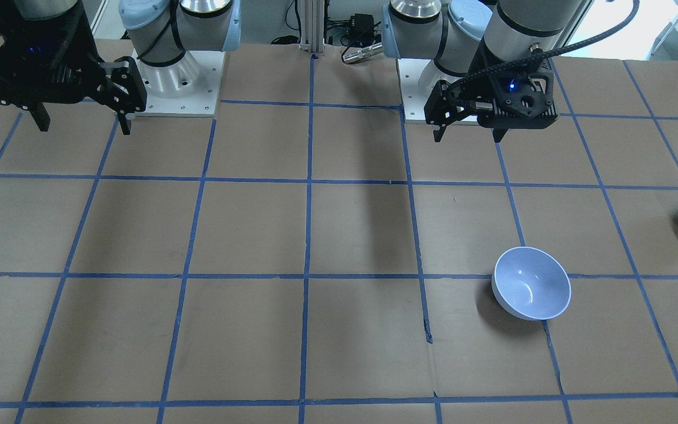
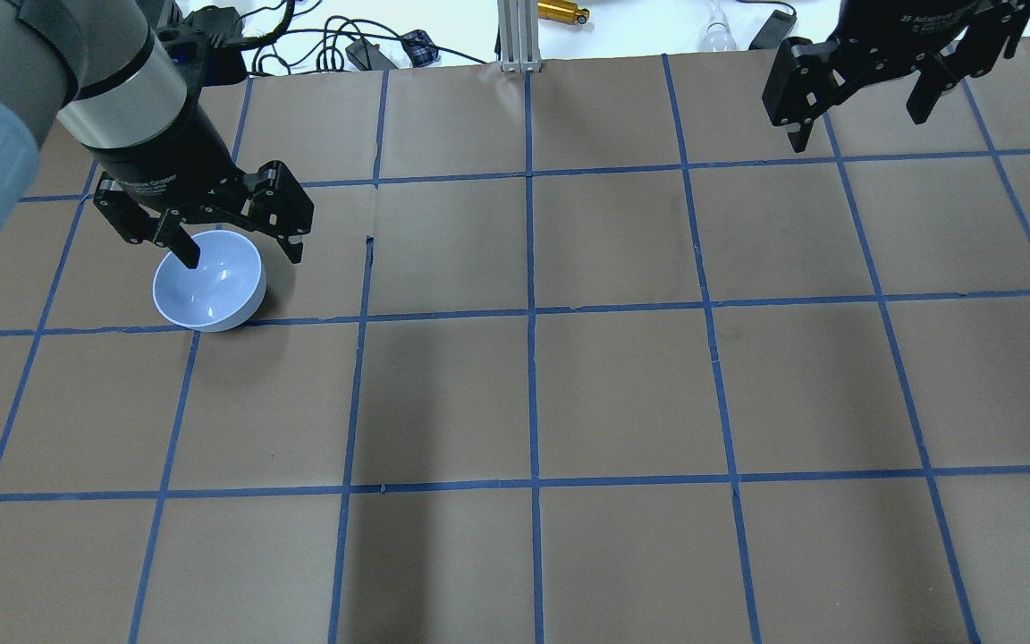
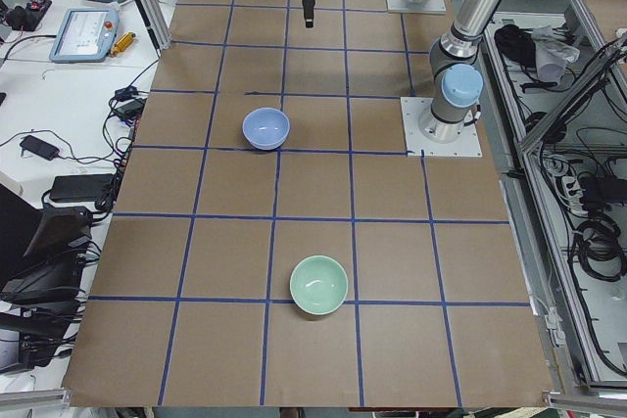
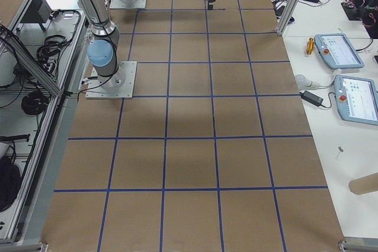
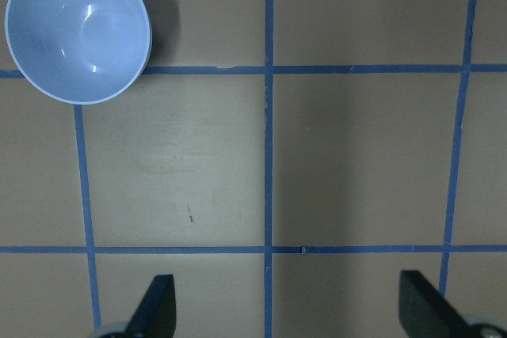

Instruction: Stack green bowl on blue bowl

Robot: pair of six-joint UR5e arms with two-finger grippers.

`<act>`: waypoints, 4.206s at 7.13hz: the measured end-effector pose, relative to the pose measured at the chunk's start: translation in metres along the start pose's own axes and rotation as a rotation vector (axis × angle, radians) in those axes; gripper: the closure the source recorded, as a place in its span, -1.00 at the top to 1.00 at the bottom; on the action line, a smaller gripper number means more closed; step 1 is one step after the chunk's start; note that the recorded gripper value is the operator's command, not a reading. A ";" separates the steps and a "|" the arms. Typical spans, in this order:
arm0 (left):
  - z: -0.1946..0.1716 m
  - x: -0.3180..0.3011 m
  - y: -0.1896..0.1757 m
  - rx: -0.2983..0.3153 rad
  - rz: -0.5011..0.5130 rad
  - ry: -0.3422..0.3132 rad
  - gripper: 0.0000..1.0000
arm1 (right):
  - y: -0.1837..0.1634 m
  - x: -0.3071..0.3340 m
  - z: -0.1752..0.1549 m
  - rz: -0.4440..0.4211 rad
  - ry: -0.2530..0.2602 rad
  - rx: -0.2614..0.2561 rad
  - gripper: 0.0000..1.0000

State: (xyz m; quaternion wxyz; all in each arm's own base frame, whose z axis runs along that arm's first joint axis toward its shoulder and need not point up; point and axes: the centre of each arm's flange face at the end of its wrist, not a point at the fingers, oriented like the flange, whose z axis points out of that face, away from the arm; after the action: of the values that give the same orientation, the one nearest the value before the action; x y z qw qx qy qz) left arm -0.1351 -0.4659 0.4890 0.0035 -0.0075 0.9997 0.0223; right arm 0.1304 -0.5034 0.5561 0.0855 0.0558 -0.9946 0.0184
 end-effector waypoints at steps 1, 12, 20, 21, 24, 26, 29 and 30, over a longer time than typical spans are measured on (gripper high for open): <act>0.000 0.000 0.000 0.000 -0.001 0.000 1.00 | 0.000 0.000 0.000 0.000 0.000 0.000 1.00; 0.003 0.000 0.001 -0.005 0.005 0.007 1.00 | 0.000 0.000 0.000 0.000 0.000 0.000 1.00; -0.001 -0.191 -0.019 -0.016 0.329 -0.041 1.00 | 0.000 0.000 0.000 0.000 0.000 0.000 1.00; 0.003 -0.228 -0.016 -0.021 0.369 -0.035 1.00 | 0.000 0.000 0.000 0.000 0.000 0.000 1.00; 0.018 -0.359 0.016 -0.022 0.512 -0.013 1.00 | 0.000 0.000 0.000 0.000 0.000 0.000 1.00; 0.046 -0.431 0.037 -0.030 0.619 0.016 1.00 | 0.000 0.000 0.000 0.000 0.000 0.000 1.00; 0.108 -0.530 0.064 -0.018 0.879 -0.010 1.00 | 0.000 0.000 0.000 0.000 0.000 0.000 1.00; 0.127 -0.558 0.073 -0.019 0.974 -0.017 1.00 | 0.000 0.000 0.000 0.000 0.000 0.000 1.00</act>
State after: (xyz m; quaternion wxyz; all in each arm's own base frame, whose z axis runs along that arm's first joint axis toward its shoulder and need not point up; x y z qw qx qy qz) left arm 0.4224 -0.3793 0.3698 0.0010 0.4614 0.8867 0.0306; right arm 0.1303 -0.5034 0.5561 0.0855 0.0557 -0.9946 0.0184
